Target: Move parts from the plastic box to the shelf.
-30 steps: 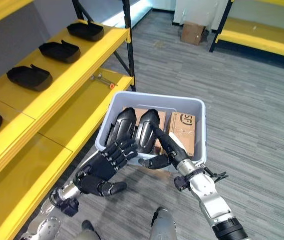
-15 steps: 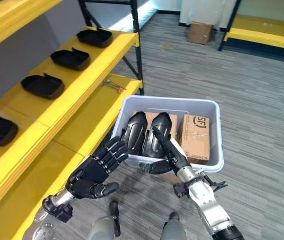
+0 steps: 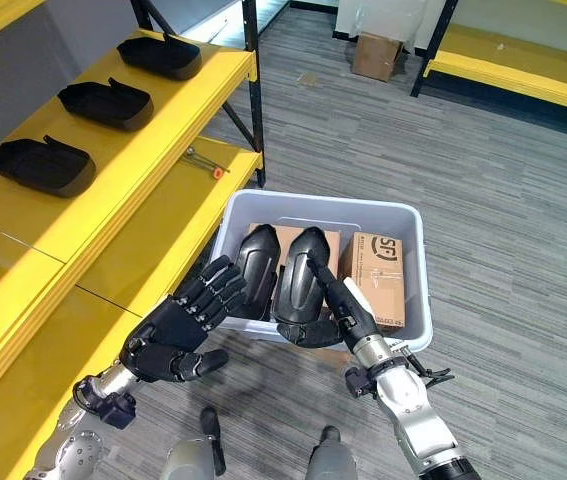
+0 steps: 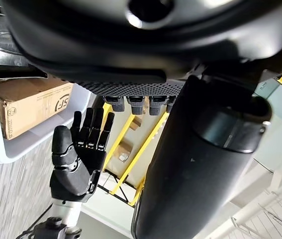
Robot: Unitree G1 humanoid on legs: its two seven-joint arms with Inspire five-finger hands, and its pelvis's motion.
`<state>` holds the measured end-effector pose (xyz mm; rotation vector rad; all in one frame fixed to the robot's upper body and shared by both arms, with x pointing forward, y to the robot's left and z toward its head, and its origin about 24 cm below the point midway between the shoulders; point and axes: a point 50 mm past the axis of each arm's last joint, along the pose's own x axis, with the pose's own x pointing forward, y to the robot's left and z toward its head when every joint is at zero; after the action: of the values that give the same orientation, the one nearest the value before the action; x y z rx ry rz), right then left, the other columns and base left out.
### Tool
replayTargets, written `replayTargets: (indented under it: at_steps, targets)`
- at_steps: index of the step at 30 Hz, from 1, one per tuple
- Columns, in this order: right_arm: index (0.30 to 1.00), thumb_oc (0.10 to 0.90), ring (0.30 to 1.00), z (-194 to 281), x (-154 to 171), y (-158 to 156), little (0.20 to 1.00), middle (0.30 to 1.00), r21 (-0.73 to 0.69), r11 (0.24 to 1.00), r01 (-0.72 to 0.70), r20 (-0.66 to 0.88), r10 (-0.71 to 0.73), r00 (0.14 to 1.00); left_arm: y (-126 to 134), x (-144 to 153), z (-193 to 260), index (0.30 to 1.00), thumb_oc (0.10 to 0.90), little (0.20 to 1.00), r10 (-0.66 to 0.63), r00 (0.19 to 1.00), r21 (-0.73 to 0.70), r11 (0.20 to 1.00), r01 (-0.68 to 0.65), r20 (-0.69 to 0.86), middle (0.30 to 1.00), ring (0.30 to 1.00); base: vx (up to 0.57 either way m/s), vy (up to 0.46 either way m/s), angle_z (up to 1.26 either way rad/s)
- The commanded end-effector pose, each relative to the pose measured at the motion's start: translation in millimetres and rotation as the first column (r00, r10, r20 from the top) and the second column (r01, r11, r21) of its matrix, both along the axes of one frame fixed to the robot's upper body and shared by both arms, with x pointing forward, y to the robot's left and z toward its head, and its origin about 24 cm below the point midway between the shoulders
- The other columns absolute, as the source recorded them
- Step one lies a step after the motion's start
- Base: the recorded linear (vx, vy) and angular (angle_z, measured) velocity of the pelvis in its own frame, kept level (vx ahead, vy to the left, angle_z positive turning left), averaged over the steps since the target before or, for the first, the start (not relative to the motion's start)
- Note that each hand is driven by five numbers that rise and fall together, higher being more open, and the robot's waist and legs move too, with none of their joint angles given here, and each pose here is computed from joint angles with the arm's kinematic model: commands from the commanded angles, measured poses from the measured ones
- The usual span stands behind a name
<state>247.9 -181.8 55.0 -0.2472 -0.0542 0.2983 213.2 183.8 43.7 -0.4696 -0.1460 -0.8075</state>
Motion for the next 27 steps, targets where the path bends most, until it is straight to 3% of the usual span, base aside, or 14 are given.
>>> replayTargets:
  at_steps: [1, 7, 14, 22, 27]
  targets:
    - [1.000, 0.900, 1.000, 66.3, 8.1, 4.1, 1.000, 1.000, 0.100, 0.995, -0.022, 0.338, -0.014, 0.941, -6.2, -3.2, 26.6, 1.000, 0.900, 1.000, -0.098, 0.979, -0.035, 0.994, 0.106, 0.179, 1.000, 1.000, 0.05, 0.119, 0.01]
    - [1.000, 0.900, 1.000, 63.2, 12.4, 20.7, 1.000, 1.000, 0.087, 0.993, -0.076, 0.335, 0.043, 0.941, -20.9, -1.7, 24.0, 1.000, 0.900, 1.000, -0.126, 0.982, -0.048, 0.990, 0.134, 0.139, 1.000, 1.000, 0.12, 0.068, -0.31]
    - [1.000, 0.900, 1.000, 73.2, 16.4, 35.3, 1.000, 1.000, 0.100, 0.987, -0.128, 0.363, 0.084, 0.928, -26.8, 4.8, 26.1, 1.000, 0.900, 1.000, -0.143, 0.982, -0.006, 0.989, 0.145, 0.122, 1.000, 1.000, 0.22, -0.335, -0.02]
    - [1.000, 0.900, 1.000, 70.4, 19.4, 26.5, 1.000, 1.000, 0.037, 0.993, -0.111, 0.347, 0.091, 0.934, -13.0, -10.2, 23.2, 1.000, 0.900, 1.000, -0.134, 0.983, -0.058, 0.988, 0.142, 0.122, 1.000, 1.000, 0.24, -0.189, 0.24]
    - [1.000, 0.900, 1.000, 75.9, 24.2, 23.8, 1.000, 1.000, -0.013, 0.994, -0.113, 0.356, 0.110, 0.928, -19.4, -10.2, 23.2, 1.000, 0.900, 1.000, -0.158, 0.980, -0.061, 0.984, 0.166, 0.122, 1.000, 1.000, 0.16, -0.074, 0.00]
